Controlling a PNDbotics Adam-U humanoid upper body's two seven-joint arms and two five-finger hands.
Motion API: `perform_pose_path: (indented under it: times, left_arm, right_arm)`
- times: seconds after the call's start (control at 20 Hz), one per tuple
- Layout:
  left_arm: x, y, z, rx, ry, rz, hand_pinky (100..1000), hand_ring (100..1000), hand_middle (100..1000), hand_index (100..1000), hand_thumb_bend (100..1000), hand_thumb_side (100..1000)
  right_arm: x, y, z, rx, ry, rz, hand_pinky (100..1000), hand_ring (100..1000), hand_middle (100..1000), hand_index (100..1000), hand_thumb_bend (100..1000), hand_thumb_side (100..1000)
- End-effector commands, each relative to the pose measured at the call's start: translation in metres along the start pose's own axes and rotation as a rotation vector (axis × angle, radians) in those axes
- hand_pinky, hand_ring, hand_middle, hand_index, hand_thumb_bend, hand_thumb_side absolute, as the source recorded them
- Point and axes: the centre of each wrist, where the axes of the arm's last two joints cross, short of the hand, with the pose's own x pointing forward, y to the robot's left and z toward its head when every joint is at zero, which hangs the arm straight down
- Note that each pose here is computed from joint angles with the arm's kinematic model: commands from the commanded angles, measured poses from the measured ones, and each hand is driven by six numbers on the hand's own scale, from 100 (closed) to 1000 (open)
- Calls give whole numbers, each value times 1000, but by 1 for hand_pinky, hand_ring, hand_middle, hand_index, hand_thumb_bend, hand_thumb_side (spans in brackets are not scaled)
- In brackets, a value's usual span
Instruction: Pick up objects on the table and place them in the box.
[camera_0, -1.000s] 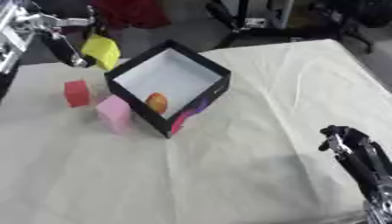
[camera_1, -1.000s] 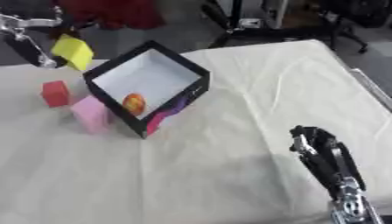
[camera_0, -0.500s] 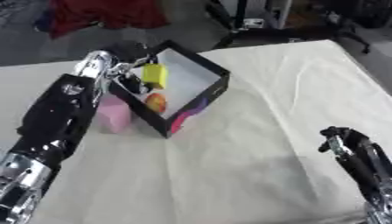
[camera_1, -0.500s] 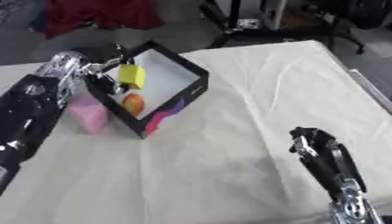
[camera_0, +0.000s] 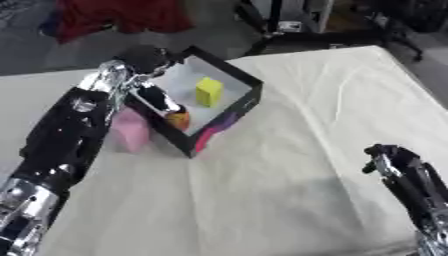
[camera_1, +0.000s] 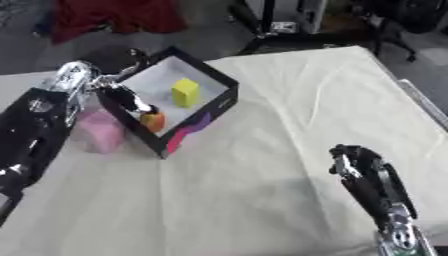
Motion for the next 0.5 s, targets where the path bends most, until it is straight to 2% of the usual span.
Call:
perform_pose_path:
  times: [0.05, 0.3, 0.4, 0.5]
  left_arm:
    - [-36, 41, 20, 33, 1, -76, 774, 727, 792, 937, 659, 611]
    - [-74, 83, 59, -16, -78, -128, 778, 723, 784, 920, 581, 533]
    - [-83, 90, 74, -69, -108, -122, 778, 719, 784, 918, 578, 534]
    - [-89, 89, 84, -157, -135, -97, 774, 714, 783, 918, 597, 556]
  right_arm:
    - [3, -5, -1, -7, -11, 13, 711, 512, 416, 630, 100, 631]
    - [1, -8, 1, -14, 0, 25, 711, 512, 416, 630, 100, 637]
    - [0, -8, 2, -14, 2, 30, 711, 512, 416, 630, 100, 636]
    - [0, -9, 2, -17, 3, 33, 711, 512, 416, 630, 100, 636]
